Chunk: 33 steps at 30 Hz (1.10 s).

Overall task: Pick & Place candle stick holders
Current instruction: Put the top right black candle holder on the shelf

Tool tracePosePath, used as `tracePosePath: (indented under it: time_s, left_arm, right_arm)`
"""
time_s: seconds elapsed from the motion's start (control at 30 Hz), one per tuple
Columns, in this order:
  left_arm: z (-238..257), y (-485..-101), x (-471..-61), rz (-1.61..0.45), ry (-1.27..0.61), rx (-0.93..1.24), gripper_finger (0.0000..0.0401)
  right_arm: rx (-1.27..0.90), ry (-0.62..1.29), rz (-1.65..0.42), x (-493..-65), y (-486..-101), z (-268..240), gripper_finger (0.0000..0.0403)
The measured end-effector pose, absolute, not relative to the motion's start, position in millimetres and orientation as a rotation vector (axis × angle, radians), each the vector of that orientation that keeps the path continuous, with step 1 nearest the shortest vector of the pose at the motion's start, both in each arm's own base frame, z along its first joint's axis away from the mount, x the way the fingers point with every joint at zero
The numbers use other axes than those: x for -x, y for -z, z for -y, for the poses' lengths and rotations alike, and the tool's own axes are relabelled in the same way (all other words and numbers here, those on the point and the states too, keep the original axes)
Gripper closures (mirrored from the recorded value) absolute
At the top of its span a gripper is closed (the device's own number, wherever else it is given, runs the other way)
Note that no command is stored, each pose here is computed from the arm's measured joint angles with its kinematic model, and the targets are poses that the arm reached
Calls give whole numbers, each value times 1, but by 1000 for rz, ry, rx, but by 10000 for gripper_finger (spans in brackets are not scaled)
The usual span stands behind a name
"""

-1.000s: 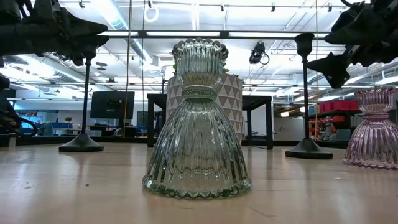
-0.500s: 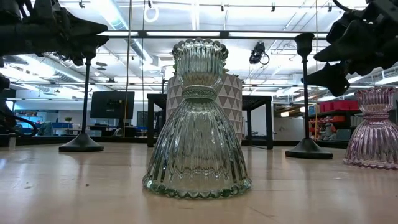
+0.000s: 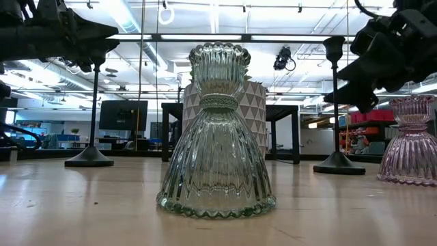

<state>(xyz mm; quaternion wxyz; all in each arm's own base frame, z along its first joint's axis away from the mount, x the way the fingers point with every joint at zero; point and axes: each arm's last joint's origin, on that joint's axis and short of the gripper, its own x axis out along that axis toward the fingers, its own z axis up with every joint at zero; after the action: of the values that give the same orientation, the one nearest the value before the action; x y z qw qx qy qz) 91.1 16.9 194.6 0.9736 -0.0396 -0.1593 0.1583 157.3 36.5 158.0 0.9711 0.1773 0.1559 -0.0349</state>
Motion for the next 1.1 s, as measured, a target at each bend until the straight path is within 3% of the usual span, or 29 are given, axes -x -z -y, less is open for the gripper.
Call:
tracePosePath:
  time_s: [0.37, 0.53, 1.1]
  left_arm:
    - [-17, -195, -91, 321, -321, 74, 211]
    - [-17, -195, -91, 321, -320, 78, 211]
    - [-17, -195, -91, 321, -320, 79, 211]
  right_arm:
    - [-373, 103, -301, -162, -156, -37, 123]
    - [-355, 99, -298, -162, -156, -37, 142]
    - [-356, 89, -301, -162, -156, -37, 333]
